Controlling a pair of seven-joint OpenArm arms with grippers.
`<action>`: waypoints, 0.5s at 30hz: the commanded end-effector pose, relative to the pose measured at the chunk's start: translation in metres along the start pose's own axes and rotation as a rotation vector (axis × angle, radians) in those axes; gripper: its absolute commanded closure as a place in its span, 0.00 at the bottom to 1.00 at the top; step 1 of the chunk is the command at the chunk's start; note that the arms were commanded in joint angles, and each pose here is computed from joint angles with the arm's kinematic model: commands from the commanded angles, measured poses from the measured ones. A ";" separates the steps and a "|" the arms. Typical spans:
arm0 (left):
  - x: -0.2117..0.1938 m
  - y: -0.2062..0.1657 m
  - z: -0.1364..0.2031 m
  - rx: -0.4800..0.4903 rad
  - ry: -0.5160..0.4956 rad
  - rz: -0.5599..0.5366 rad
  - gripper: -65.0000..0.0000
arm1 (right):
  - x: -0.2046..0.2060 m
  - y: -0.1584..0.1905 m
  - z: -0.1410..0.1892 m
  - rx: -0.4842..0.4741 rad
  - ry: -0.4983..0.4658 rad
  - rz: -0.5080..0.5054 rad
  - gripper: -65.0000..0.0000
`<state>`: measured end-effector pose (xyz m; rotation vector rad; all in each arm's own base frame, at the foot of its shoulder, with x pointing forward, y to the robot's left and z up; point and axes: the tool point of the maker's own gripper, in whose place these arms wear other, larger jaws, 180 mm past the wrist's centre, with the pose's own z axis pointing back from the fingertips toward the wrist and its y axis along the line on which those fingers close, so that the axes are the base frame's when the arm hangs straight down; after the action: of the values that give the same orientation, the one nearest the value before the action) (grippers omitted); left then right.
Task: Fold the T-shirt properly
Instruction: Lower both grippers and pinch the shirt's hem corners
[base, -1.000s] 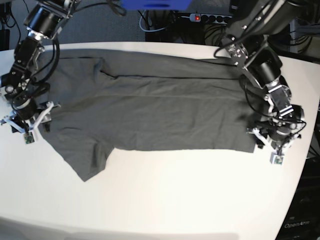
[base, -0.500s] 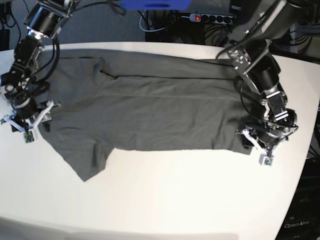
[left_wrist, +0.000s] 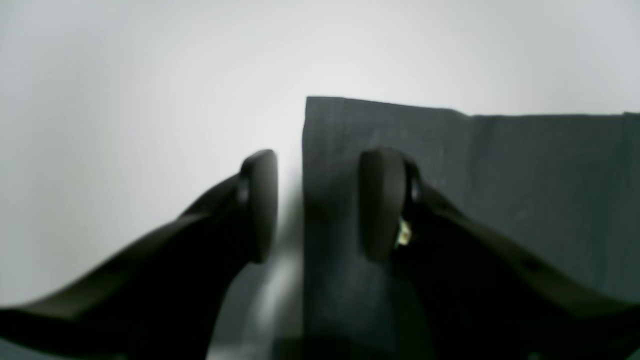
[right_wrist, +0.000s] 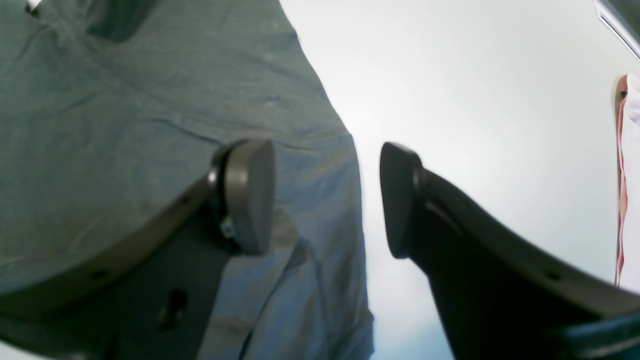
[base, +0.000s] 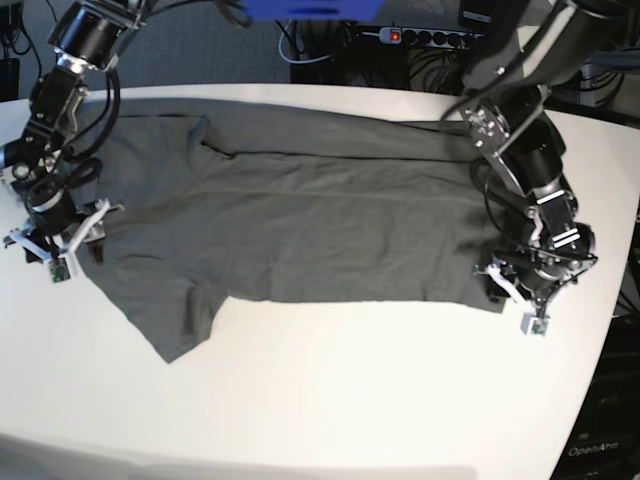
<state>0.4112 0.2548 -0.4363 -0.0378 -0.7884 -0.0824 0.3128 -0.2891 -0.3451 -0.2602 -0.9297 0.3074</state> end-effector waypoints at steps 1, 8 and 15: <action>-0.020 -0.005 -0.004 -0.015 0.109 -0.024 0.58 | 0.015 -0.010 0.002 -0.022 -0.052 0.007 0.49; -0.057 -0.023 -0.008 -0.066 0.193 -0.002 0.58 | 0.017 -0.010 0.002 -0.023 -0.055 0.006 0.49; -0.073 -0.029 -0.008 -0.079 0.224 0.005 0.59 | 0.018 -0.011 0.002 -0.025 -0.057 0.006 0.49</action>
<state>0.4105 0.2452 -0.4476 -0.0948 -0.8165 -0.0461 0.3139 -0.2891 -0.3442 -0.2607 -0.9324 0.3070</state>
